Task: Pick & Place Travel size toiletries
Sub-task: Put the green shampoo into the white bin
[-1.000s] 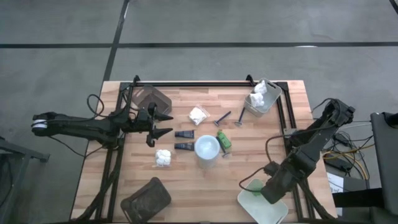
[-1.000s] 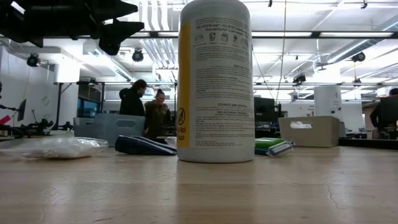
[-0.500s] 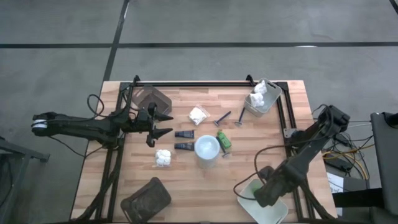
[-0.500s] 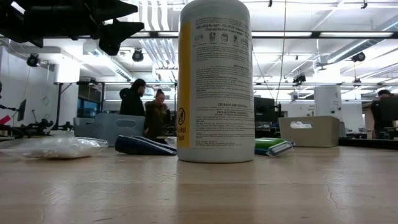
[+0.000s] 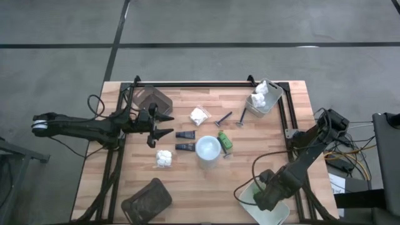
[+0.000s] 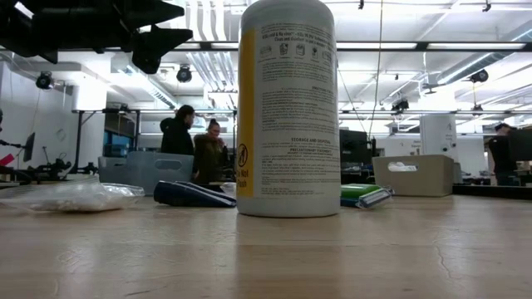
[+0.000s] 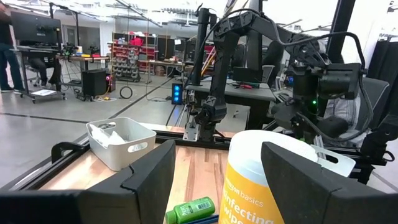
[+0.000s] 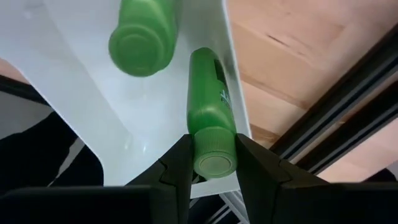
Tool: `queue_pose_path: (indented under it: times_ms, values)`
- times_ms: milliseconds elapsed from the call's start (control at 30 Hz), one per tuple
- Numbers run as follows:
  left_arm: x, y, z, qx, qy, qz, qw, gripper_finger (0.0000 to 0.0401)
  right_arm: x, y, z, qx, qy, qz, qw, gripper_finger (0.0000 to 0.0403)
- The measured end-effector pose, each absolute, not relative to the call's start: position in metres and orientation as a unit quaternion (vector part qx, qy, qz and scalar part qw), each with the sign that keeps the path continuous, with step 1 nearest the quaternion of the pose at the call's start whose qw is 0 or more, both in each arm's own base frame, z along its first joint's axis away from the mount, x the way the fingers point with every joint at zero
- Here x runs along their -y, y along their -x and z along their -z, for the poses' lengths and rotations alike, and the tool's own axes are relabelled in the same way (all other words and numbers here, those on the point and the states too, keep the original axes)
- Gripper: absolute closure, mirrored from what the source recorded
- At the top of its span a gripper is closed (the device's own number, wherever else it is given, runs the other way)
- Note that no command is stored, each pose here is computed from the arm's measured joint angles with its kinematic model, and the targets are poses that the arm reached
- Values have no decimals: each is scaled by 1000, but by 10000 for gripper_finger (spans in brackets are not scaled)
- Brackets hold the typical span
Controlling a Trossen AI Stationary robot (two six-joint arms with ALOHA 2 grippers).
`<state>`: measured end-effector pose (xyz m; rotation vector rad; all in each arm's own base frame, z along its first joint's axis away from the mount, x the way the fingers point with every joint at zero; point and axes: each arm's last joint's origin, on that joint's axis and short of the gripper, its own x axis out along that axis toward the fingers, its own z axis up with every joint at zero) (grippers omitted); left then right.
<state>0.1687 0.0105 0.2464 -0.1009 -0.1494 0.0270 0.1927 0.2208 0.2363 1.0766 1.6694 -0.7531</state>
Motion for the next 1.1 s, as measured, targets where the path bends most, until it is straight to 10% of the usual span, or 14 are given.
queue_pose_path:
  times_ms: [1100]
  values:
    - [-10,-169,-246,73,50,-13,996,158,-227,-197,-224,-677,-443,302,503,265]
